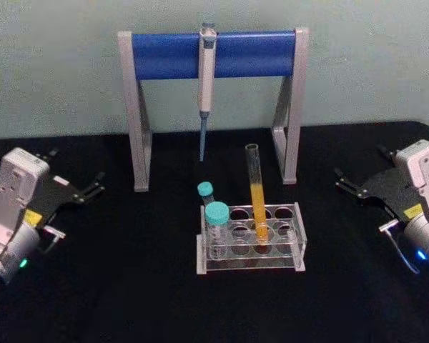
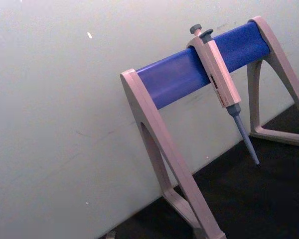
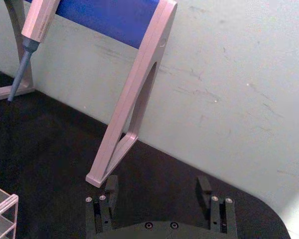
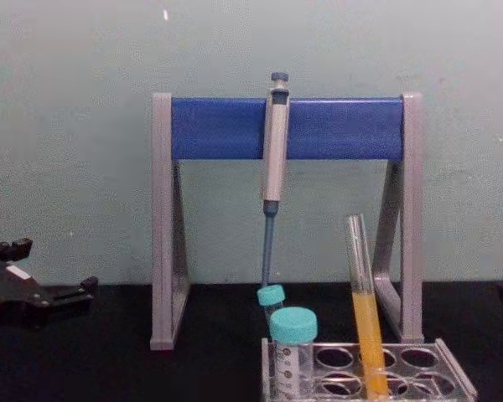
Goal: Pick up the test tube from the test tube rack, shake it, then place it back into the test tube rack.
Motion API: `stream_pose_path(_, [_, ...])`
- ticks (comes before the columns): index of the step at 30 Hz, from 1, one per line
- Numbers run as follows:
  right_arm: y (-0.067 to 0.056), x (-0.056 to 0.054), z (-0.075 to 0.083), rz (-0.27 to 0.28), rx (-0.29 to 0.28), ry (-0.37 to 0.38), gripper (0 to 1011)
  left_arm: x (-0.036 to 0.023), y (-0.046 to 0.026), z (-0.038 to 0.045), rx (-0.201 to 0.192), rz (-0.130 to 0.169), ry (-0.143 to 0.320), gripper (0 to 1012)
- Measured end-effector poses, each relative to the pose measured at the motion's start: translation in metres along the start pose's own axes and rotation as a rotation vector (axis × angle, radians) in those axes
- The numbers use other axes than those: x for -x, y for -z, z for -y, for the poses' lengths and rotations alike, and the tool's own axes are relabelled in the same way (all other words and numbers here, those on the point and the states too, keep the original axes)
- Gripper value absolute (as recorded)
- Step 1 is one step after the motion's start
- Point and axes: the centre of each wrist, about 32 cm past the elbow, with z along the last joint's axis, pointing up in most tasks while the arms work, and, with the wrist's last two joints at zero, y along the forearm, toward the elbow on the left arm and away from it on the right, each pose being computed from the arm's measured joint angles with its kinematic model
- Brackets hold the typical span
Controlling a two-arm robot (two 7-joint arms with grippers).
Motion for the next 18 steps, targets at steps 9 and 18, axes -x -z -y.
stream_pose_path(9, [0.0000, 0.0000, 0.0000, 0.000, 0.000, 0.000, 1000, 0.0000, 0.0000, 0.0000, 0.000, 0.000, 0.000, 1001])
stream_pose_path(18, [0.0000, 0.0000, 0.0000, 0.000, 0.000, 0.000, 1000, 0.0000, 0.0000, 0.0000, 0.000, 0.000, 0.000, 1001])
